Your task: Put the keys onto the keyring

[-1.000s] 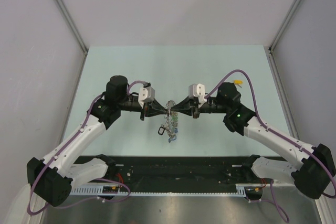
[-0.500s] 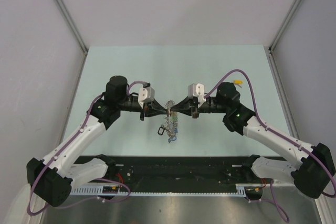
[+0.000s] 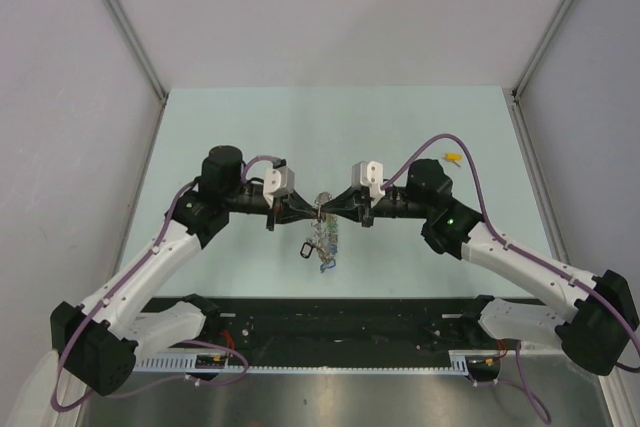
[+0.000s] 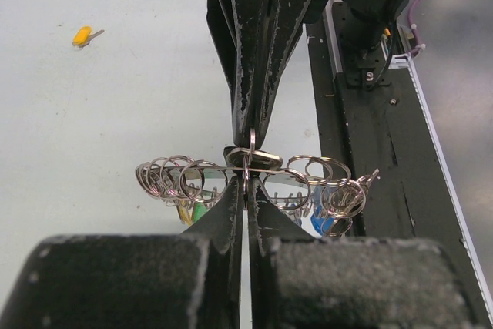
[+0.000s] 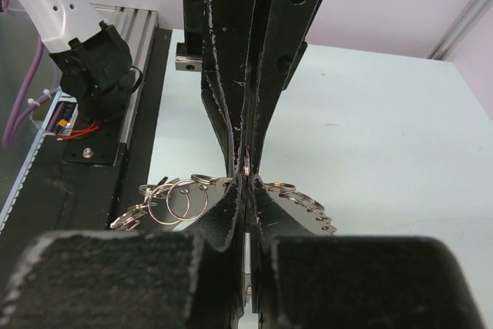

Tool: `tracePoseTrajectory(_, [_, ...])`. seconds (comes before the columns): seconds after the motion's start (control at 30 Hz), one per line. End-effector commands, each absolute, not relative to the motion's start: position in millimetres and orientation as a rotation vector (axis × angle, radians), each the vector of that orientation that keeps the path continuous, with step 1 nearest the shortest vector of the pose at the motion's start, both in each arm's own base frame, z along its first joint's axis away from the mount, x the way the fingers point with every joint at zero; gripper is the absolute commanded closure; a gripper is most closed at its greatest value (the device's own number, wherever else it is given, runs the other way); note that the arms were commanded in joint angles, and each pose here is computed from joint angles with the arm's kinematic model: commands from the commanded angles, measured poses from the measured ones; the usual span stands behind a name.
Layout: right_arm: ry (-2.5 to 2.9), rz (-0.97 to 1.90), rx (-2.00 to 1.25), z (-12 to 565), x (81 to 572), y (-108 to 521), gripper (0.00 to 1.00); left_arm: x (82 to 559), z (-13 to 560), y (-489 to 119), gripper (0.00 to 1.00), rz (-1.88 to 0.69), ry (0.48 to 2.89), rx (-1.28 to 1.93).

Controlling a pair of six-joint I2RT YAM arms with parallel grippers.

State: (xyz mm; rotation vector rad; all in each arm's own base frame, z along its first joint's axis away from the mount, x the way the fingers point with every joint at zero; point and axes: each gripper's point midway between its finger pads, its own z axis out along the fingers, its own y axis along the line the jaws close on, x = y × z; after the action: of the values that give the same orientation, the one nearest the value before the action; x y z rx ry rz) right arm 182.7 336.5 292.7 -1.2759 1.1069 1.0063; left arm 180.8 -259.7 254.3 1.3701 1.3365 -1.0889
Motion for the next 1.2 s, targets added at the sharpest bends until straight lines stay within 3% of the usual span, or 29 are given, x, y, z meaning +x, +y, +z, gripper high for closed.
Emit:
tracePoseTrajectory(0.0, [1.107, 0.935, -1.25, 306, 192, 344, 1.0, 171, 278, -262, 0.99, -1.069, 1.191, 1.403])
tracePoseTrajectory(0.47, [1.131, 0.903, -1.294, 295, 190, 344, 1.0, 175, 285, -263, 1.0, -1.061, 1.196, 1.357])
tracePoseTrajectory(1.17, [1.109, 0.823, -1.343, 293, 183, 337, 1.0, 183, 274, -259, 1.0, -1.123, 1.473, 1.167])
